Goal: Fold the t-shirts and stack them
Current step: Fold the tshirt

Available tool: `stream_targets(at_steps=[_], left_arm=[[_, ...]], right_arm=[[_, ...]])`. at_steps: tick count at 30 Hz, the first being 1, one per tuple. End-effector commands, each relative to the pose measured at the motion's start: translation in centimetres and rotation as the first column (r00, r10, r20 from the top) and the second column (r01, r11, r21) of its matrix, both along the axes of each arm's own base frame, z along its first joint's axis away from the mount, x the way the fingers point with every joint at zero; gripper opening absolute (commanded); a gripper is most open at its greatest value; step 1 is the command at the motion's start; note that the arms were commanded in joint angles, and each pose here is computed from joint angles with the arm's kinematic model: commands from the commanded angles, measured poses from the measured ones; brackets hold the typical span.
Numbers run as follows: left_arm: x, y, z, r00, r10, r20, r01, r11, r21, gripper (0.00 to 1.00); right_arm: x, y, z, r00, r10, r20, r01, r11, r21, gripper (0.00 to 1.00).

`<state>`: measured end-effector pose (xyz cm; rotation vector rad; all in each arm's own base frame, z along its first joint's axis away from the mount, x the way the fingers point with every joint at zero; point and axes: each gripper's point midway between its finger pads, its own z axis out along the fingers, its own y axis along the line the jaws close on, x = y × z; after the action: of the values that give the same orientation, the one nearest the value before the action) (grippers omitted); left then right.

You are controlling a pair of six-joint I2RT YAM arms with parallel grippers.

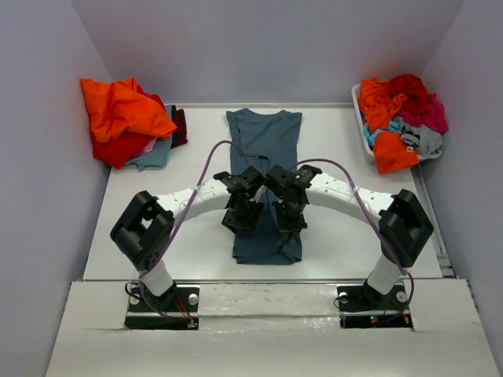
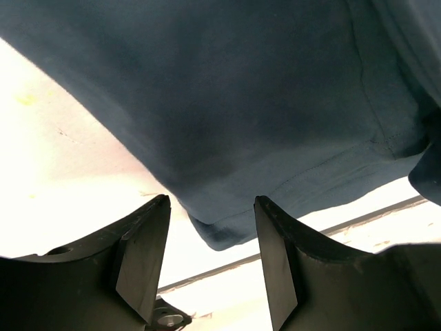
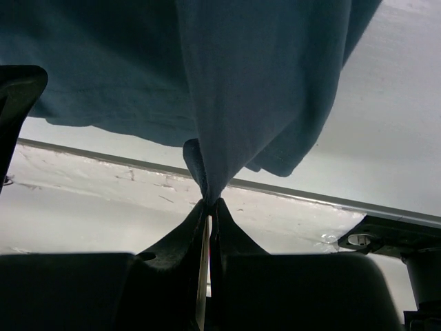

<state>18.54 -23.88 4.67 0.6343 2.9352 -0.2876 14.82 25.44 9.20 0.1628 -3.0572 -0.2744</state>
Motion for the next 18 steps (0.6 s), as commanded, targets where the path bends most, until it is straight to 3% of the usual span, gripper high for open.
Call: stream_targets(at_steps=[1,10,18], left_arm=[[0.1,-0.2,1.0,1.0,-0.014,0.024,0.014,1.0,-0.012,0.63],[0.9,0.5,1.3,0.999,0.045,0.031,-0.044,0.999,-0.013,0.63],[2.3,2.0,1.6,0.994,0.104,0.042,-0.103,0.994,-0.018,0.63]], right_arm=[[2.0,2.6,0.4,0.998,0.044,0.036,-0.046,0.996,0.072,0.07],[3.0,5.2,-0.1,0.996,0.084,0.018,-0.086,0.989,0.118,0.07],[1.2,6.5,-0.9,0.989,0.149,-0.019,-0.146,0.982,0.122,0.07]])
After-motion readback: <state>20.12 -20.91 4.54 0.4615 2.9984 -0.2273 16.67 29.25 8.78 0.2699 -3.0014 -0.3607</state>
